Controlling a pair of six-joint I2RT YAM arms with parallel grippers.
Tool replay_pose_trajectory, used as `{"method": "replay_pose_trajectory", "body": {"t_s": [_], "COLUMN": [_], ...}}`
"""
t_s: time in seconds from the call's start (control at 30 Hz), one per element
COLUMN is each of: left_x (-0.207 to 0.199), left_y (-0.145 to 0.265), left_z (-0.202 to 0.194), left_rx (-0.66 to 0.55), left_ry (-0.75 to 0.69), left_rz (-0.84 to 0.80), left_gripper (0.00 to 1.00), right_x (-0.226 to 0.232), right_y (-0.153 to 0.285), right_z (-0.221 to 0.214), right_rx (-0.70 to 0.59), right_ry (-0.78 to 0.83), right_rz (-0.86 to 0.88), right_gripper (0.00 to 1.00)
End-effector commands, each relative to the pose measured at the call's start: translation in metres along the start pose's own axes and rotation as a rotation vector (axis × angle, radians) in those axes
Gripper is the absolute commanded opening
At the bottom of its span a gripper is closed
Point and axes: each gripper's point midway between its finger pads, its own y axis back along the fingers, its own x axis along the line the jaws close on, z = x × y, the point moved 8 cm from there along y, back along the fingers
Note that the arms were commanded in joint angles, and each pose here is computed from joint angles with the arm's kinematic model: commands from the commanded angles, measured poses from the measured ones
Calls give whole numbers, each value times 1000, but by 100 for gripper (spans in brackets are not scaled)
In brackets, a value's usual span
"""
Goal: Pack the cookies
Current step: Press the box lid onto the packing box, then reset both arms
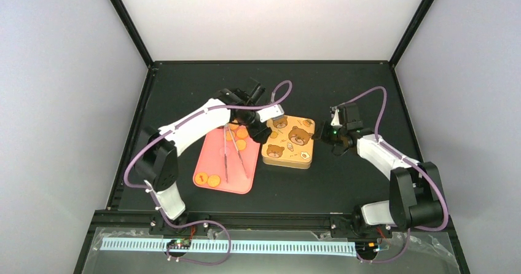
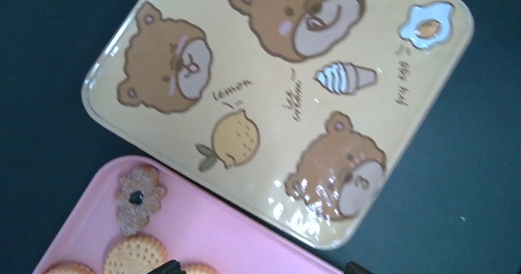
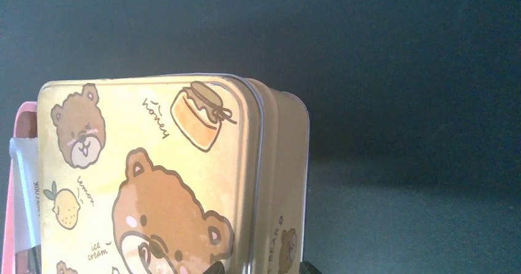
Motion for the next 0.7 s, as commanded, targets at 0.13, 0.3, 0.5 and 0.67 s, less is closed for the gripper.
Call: {"method": "replay_pose_trajectory", "body": {"t_s": [0.13, 0.3, 0.5, 0.67], "left_x": [27, 36, 37, 35], "left_y": [-44, -61, -64, -53], "left_z": [19, 24, 23, 26], "left_rx": [-6, -5, 9, -6], "left_ry": [90, 109, 106, 98], "left_rz": [32, 45, 44, 42], "left_gripper": [64, 61, 61, 62], "right_x": [15, 30, 37, 25], "right_y": [39, 55, 46, 21], "right_z": [11, 1, -19, -36], "right_rx": [-96, -99, -34, 53], "right_ry": [39, 29, 3, -24], "right_rz": [-2, 124, 239, 221], "right_gripper": [33, 36, 37, 36]}}
